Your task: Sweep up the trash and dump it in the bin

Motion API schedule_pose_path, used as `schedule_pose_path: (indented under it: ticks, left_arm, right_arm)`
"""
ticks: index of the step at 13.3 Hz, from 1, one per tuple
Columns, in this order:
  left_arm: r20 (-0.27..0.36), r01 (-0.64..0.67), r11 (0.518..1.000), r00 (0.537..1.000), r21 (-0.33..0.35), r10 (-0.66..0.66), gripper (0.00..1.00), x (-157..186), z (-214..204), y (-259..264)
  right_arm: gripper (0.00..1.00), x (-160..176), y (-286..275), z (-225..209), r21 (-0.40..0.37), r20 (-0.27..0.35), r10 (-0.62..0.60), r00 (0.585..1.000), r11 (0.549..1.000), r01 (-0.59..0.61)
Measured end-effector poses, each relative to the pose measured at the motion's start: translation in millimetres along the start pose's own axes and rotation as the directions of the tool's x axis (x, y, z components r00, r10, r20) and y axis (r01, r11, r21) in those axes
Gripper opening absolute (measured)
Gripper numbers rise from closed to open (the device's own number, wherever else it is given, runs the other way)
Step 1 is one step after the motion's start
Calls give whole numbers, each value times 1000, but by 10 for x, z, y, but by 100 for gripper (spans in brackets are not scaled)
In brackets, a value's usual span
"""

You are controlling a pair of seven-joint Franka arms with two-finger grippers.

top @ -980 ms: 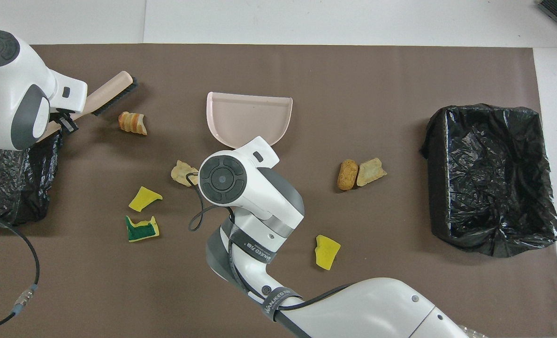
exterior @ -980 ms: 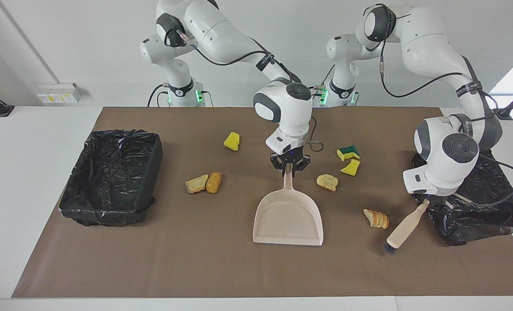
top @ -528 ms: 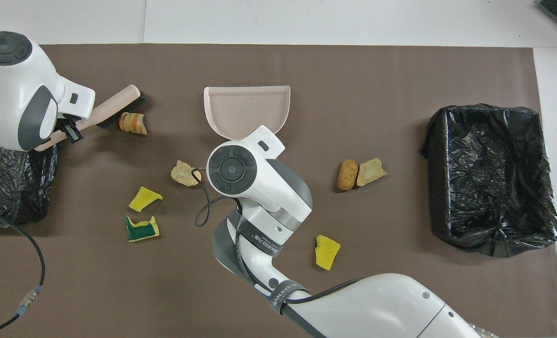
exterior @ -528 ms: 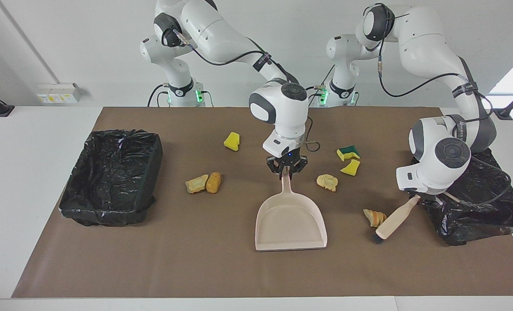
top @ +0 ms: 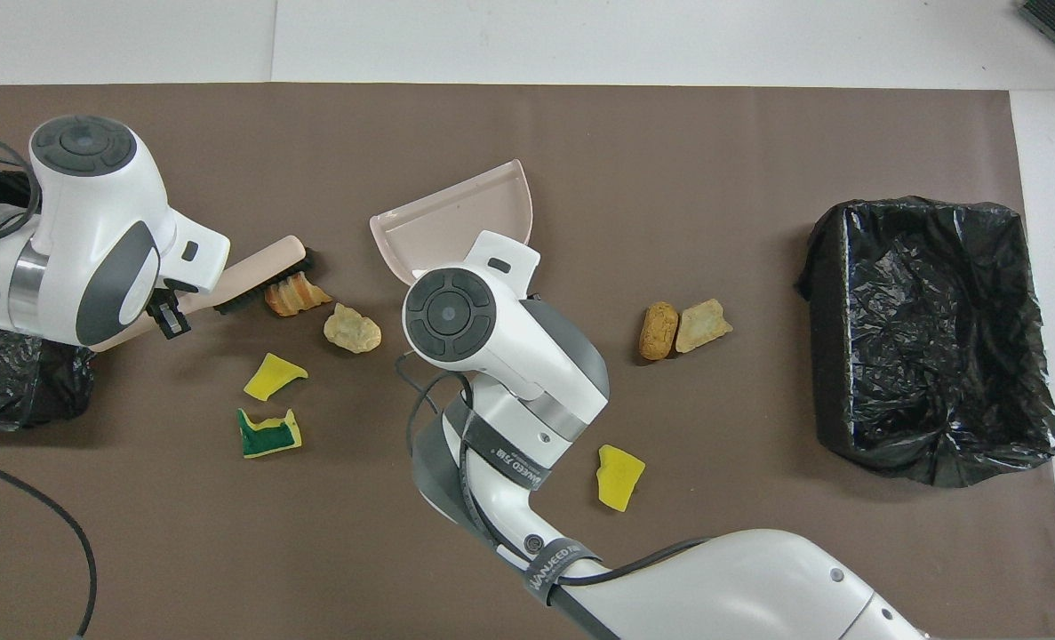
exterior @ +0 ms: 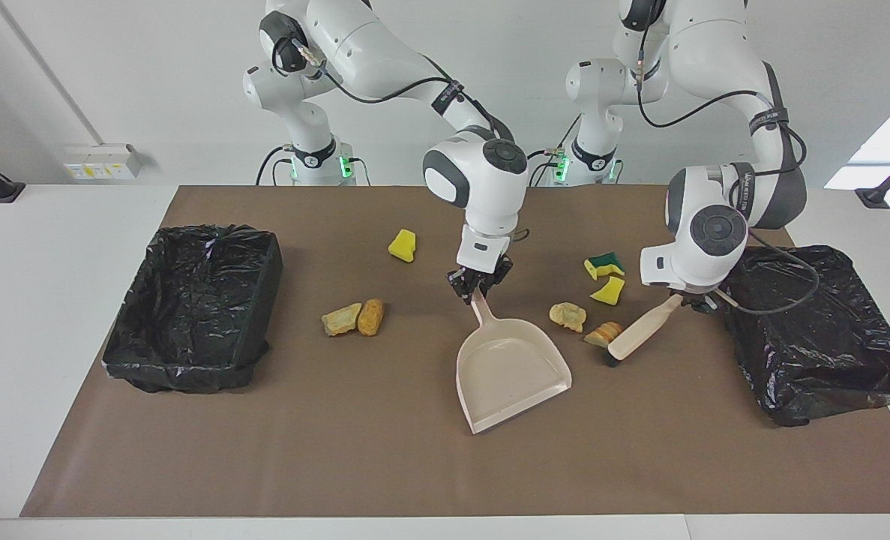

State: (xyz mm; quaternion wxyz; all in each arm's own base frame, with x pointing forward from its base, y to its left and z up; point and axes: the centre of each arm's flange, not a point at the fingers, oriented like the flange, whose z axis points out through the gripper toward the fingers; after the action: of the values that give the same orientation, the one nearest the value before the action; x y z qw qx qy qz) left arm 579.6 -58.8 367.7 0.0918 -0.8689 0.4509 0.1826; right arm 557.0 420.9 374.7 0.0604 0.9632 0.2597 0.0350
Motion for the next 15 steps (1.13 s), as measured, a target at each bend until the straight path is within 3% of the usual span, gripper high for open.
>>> schedule_pose_path:
  ticks: [3,5,7,9,11,14,15]
  left_arm:
    - [2,131,989,991,-71,-132,26,-128,-73,266]
    - [-8,229,971,973,-70,-230,26,-267,-308,345]
    - [-3,387,918,921,-91,-389,26,-456,-500,460]
    - [29,562,821,826,-99,-562,26,-631,-490,610]
    - [86,716,691,698,-96,-711,26,-760,-299,816]
    - [206,918,374,394,-130,-896,26,-863,2,1094]
    - [220,938,321,342,-129,-913,26,-874,74,1141]
  right_arm:
    - [32,-32,347,-2,-4,13,-220,975,976,220]
    - [32,-75,663,-15,4,19,-403,915,915,403]
    - [32,-169,935,-33,48,9,-569,822,822,568]
    - [32,-248,1075,-10,74,-3,-711,703,701,709]
    - [32,-313,1162,77,101,-18,-794,607,603,791]
    - [32,-388,1151,141,142,-67,-856,513,501,854]
    - [32,-406,1118,140,143,-71,-869,489,476,867]
